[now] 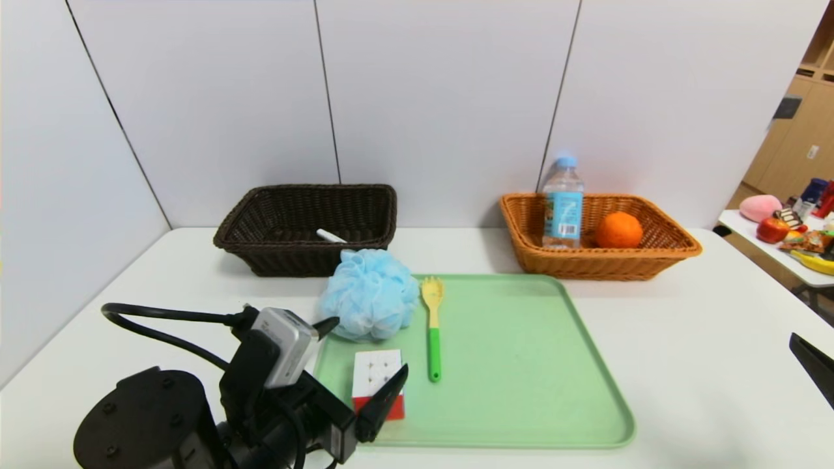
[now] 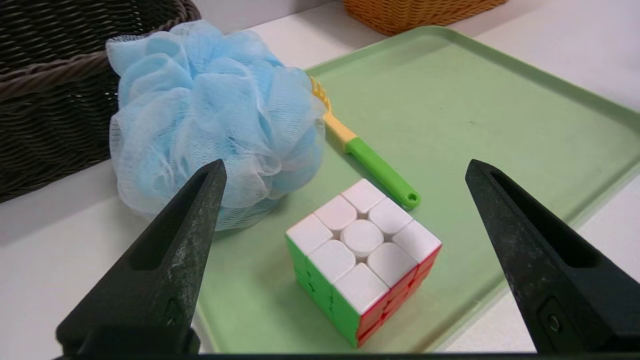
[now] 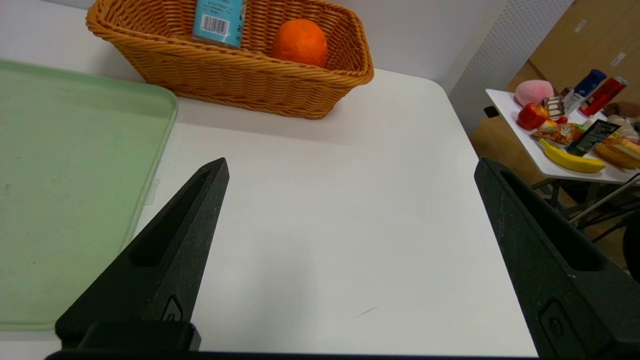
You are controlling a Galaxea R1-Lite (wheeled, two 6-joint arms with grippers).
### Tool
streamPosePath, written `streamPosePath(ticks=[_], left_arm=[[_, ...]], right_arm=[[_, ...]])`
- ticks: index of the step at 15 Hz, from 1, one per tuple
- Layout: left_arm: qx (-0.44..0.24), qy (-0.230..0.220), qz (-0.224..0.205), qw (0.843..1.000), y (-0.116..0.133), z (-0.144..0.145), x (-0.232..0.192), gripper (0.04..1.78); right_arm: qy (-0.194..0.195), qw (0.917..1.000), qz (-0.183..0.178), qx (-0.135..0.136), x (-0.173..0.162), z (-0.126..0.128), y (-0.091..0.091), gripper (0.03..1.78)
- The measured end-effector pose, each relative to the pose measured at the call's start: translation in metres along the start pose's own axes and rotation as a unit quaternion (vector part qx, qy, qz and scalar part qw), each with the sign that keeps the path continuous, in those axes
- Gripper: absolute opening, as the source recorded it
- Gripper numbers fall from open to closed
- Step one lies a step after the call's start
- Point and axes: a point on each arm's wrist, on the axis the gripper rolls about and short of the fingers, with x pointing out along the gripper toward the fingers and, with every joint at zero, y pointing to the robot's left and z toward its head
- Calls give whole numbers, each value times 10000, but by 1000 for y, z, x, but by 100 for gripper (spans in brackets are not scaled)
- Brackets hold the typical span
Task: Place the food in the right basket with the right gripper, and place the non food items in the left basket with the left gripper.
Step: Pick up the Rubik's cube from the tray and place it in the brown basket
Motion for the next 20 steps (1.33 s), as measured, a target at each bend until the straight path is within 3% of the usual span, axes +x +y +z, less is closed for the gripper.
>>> streamPosePath(ticks=[20], left_arm=[[163, 614, -136, 9979, -13, -30, 21, 169]], right_arm=[[-47, 10000, 25, 13, -2, -1, 0, 169]])
